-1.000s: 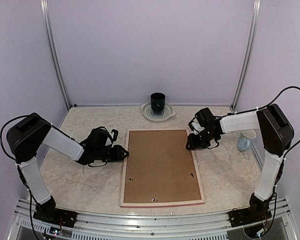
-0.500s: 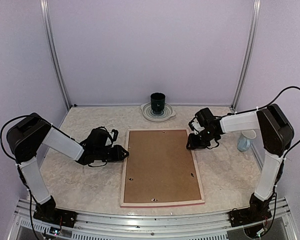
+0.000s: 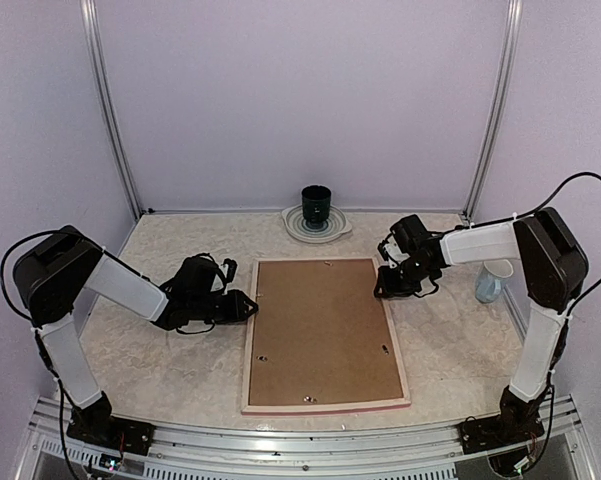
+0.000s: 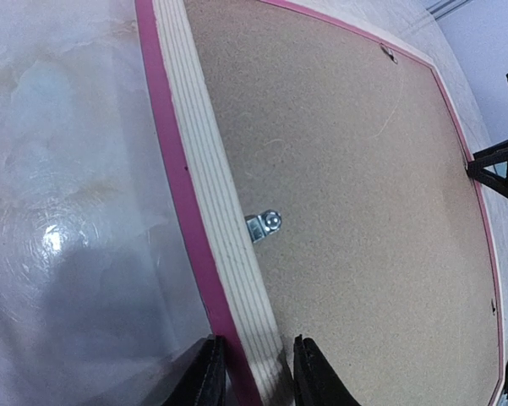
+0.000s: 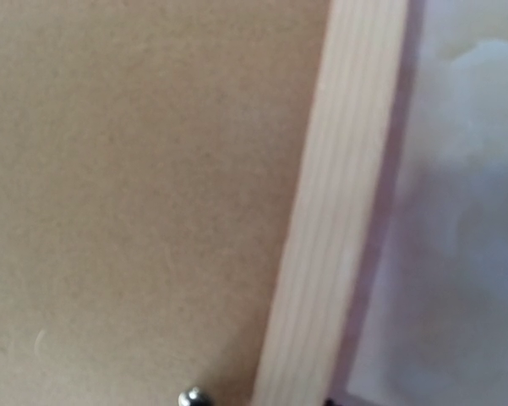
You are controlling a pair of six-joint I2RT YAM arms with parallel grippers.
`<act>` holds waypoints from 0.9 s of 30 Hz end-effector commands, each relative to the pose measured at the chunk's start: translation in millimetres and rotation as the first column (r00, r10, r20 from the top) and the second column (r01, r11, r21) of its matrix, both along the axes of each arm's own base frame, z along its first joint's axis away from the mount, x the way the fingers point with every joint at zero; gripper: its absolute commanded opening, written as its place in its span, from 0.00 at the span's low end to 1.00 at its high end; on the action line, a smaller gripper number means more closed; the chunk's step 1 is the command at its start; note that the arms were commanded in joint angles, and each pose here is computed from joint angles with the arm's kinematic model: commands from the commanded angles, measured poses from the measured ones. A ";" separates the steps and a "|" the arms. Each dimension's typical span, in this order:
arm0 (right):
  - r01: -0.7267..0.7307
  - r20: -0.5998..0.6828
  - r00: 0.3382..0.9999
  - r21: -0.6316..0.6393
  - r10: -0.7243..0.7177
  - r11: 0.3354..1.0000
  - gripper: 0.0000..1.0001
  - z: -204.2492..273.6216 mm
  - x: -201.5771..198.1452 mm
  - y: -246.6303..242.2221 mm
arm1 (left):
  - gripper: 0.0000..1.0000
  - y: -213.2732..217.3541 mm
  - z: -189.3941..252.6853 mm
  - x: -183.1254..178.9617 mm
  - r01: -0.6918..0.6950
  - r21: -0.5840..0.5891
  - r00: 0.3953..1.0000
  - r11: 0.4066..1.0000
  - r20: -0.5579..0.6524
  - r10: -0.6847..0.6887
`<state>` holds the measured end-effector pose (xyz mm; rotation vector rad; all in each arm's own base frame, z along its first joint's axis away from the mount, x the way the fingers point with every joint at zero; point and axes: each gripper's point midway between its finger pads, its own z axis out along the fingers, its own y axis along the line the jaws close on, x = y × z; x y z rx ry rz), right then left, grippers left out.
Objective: Put the photo into the frame
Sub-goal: Press the fastener onto the backboard.
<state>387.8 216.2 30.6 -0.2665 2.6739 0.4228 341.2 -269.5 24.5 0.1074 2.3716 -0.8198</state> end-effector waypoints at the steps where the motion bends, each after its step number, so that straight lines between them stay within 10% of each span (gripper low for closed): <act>1: 0.005 -0.020 1.000 -0.033 -0.006 0.999 0.27 -13.3 3.0 -5.6 | 0.29 13.0 -26.1 -6.9 -0.009 0.066 0.997 0.998 -0.070 0.013; 17: 0.020 -0.065 0.998 -0.040 -0.023 0.999 0.17 -21.0 -3.0 -8.7 | 0.29 13.2 -25.7 -6.7 -0.008 0.066 0.998 0.998 -0.068 0.013; 27: 0.023 0.000 1.000 0.009 -0.023 1.000 0.33 19.8 8.6 -1.5 | 0.29 13.6 -24.5 -6.6 -0.010 0.065 0.998 0.998 -0.067 0.014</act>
